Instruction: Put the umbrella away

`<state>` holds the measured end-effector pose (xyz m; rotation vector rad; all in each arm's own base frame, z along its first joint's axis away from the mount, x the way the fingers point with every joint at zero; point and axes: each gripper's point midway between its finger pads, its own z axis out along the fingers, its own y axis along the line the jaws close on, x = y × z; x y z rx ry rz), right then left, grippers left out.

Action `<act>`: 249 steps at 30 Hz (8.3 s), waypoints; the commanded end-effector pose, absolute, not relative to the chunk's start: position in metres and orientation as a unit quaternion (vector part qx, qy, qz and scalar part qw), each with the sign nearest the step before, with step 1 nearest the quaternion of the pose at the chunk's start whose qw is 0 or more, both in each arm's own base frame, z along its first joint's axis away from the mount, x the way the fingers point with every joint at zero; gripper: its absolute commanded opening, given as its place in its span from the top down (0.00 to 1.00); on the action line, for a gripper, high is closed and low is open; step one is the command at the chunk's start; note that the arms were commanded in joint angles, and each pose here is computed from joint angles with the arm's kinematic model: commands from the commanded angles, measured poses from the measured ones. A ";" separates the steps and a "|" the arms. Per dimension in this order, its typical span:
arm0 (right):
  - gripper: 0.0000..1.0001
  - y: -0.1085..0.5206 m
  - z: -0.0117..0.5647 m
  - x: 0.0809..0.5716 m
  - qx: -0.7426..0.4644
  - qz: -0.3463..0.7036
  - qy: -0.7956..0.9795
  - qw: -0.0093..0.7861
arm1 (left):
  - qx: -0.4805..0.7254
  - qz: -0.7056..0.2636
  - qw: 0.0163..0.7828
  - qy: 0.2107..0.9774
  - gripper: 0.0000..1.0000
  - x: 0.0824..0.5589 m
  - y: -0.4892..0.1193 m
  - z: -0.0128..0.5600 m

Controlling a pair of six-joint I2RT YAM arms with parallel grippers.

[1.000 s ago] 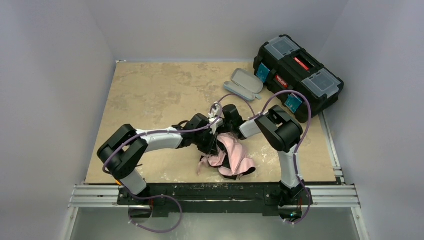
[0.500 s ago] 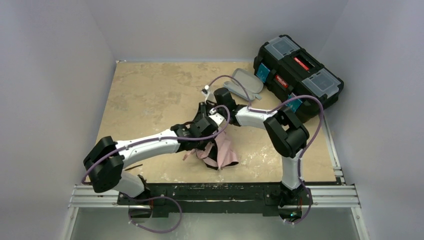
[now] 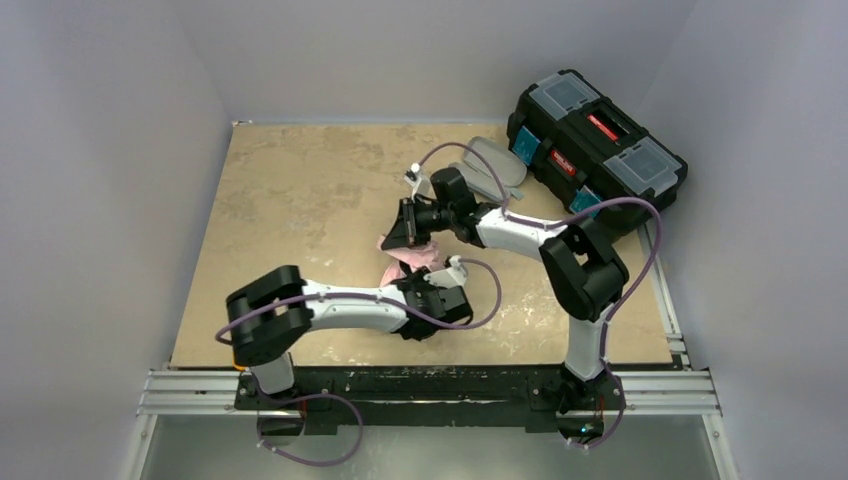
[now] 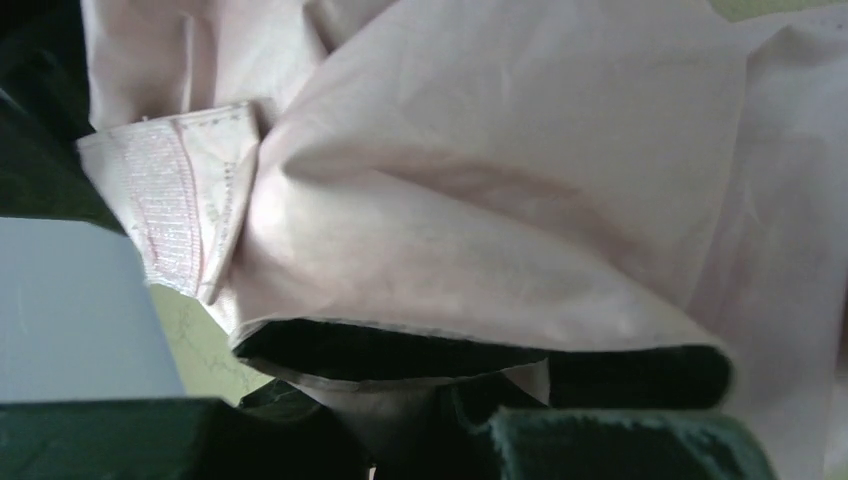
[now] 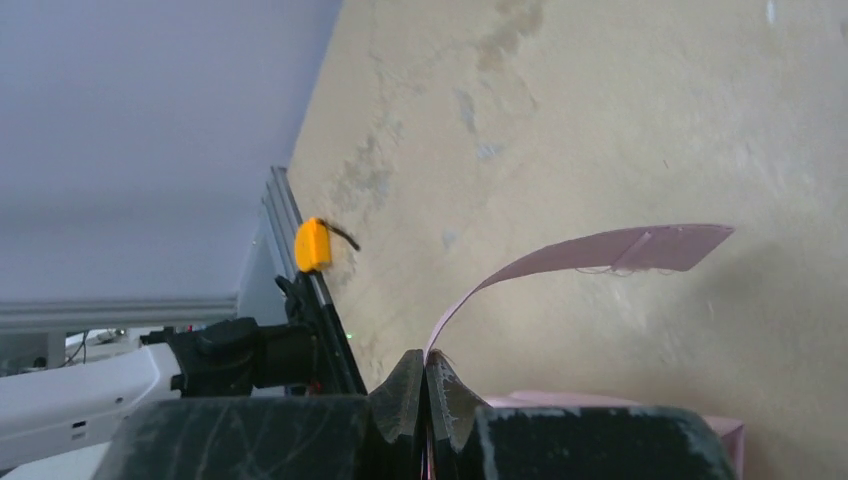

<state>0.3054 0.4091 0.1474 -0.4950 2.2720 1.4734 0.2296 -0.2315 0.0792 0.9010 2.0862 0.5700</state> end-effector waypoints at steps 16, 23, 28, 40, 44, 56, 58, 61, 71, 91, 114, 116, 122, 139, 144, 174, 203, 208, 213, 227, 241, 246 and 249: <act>1.00 0.351 -0.026 0.233 -0.085 0.465 0.878 0.075 | 0.382 0.219 0.340 0.831 0.79 0.178 -0.279 -0.022; 1.00 0.346 -0.032 0.235 -0.092 0.448 0.885 0.087 | 0.413 0.137 0.337 0.835 0.49 0.166 -0.290 0.002; 1.00 0.344 -0.035 0.238 -0.098 0.437 0.890 0.092 | 0.419 0.086 0.348 0.835 0.28 0.160 -0.293 0.024; 1.00 0.344 -0.039 0.242 -0.098 0.429 0.893 0.095 | 0.376 -0.056 0.337 0.861 0.20 0.164 -0.289 0.099; 1.00 0.344 -0.035 0.242 -0.102 0.429 0.892 0.096 | 0.362 -0.137 0.314 0.867 0.18 0.167 -0.285 0.109; 1.00 0.347 -0.028 0.245 -0.107 0.433 0.890 0.099 | 0.320 -0.249 0.208 0.890 0.22 0.162 -0.283 0.058; 1.00 0.348 -0.027 0.246 -0.108 0.433 0.889 0.100 | 0.307 -0.233 0.195 0.902 0.26 0.165 -0.278 0.040; 1.00 0.349 -0.028 0.247 -0.107 0.433 0.889 0.099 | 0.295 -0.219 0.174 0.914 0.37 0.168 -0.275 0.012; 1.00 0.368 0.009 0.266 -0.123 0.449 0.878 0.111 | 0.297 -0.103 0.223 0.923 1.00 0.199 -0.250 0.017; 1.00 0.401 0.143 0.303 -0.174 0.507 0.823 0.187 | 0.300 0.345 0.407 0.791 1.00 0.258 -0.212 0.140; 1.00 0.350 -0.020 0.235 -0.107 0.467 0.873 0.091 | 0.386 0.221 0.306 0.842 0.37 0.173 -0.269 0.014; 1.00 0.351 -0.019 0.237 -0.109 0.468 0.872 0.092 | 0.384 0.201 0.311 0.846 0.34 0.171 -0.270 0.031; 1.00 0.351 -0.017 0.238 -0.110 0.467 0.872 0.095 | 0.356 0.113 0.334 0.865 0.26 0.170 -0.277 0.088; 1.00 0.355 0.007 0.246 -0.117 0.470 0.868 0.114 | 0.219 -0.179 0.251 0.926 0.18 0.184 -0.272 0.047; 1.00 0.356 0.016 0.248 -0.118 0.473 0.865 0.119 | 0.200 -0.174 0.240 0.934 0.22 0.193 -0.264 0.015; 1.00 0.400 0.128 0.280 -0.125 0.515 0.834 0.152 | 0.357 0.036 0.357 0.863 1.00 0.186 -0.262 0.051; 1.00 0.374 -0.026 0.248 -0.093 0.435 0.892 0.076 | 0.385 -0.001 0.311 0.869 0.02 0.177 -0.280 0.079; 1.00 0.377 -0.019 0.249 -0.098 0.442 0.888 0.080 | 0.357 -0.057 0.299 0.883 0.00 0.189 -0.277 0.082; 1.00 0.377 -0.016 0.248 -0.101 0.445 0.886 0.079 | 0.342 -0.121 0.269 0.892 0.00 0.194 -0.282 0.069; 1.00 0.379 -0.012 0.248 -0.104 0.452 0.882 0.080 | 0.293 -0.167 0.227 0.914 0.05 0.226 -0.267 0.008; 1.00 0.390 0.004 0.261 -0.115 0.459 0.877 0.086 | 0.305 -0.129 0.225 0.916 1.00 0.225 -0.261 0.010; 1.00 0.402 0.037 0.277 -0.125 0.473 0.866 0.104 | 0.314 0.002 0.312 0.897 1.00 0.234 -0.246 0.053; 1.00 0.413 0.071 0.291 -0.140 0.486 0.853 0.129 | 0.319 0.098 0.355 0.873 1.00 0.239 -0.232 0.084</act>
